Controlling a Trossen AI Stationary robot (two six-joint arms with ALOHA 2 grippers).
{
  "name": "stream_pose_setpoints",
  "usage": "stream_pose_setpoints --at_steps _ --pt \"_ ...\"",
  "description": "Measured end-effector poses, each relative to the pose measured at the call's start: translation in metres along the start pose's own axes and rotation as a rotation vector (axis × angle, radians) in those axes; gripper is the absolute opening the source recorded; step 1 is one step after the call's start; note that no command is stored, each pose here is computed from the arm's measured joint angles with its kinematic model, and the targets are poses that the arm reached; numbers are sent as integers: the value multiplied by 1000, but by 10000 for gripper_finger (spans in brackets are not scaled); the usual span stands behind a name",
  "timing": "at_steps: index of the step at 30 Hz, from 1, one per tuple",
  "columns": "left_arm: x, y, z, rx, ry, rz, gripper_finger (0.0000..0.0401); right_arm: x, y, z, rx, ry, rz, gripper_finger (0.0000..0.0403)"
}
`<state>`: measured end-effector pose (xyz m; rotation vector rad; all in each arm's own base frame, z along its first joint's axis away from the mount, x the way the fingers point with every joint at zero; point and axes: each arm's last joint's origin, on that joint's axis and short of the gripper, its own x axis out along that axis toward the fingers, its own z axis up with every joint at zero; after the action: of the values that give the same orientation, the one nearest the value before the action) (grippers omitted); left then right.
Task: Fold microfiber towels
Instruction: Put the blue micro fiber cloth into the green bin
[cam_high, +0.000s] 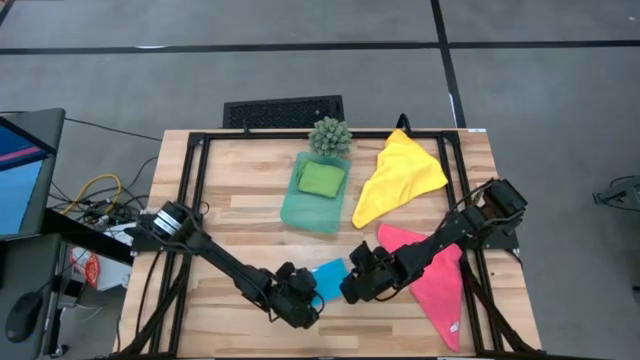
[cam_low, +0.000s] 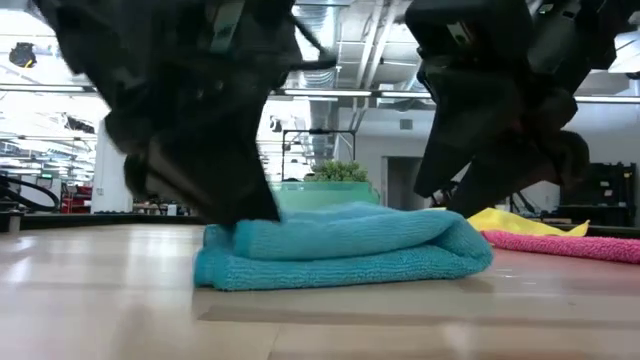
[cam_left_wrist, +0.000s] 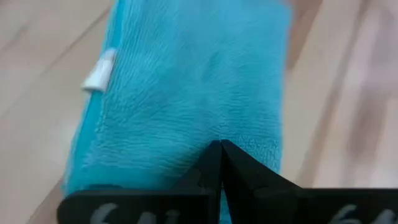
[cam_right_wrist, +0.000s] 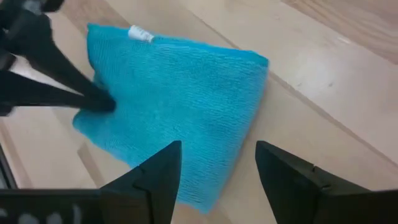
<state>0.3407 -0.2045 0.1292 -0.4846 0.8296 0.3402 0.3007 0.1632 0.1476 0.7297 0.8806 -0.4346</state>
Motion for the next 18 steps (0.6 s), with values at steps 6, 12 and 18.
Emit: stream_pose_setpoints --at_steps 6,12,18 --pt "7 1 -7 -16 36 9 0 7 2 -2 34 18 25 230" --pt "7 2 -8 -7 33 19 0 19 -8 -7 22 56 -52 230" --pt "8 3 -9 4 39 29 0 19 -4 -1 6 44 -7 245"
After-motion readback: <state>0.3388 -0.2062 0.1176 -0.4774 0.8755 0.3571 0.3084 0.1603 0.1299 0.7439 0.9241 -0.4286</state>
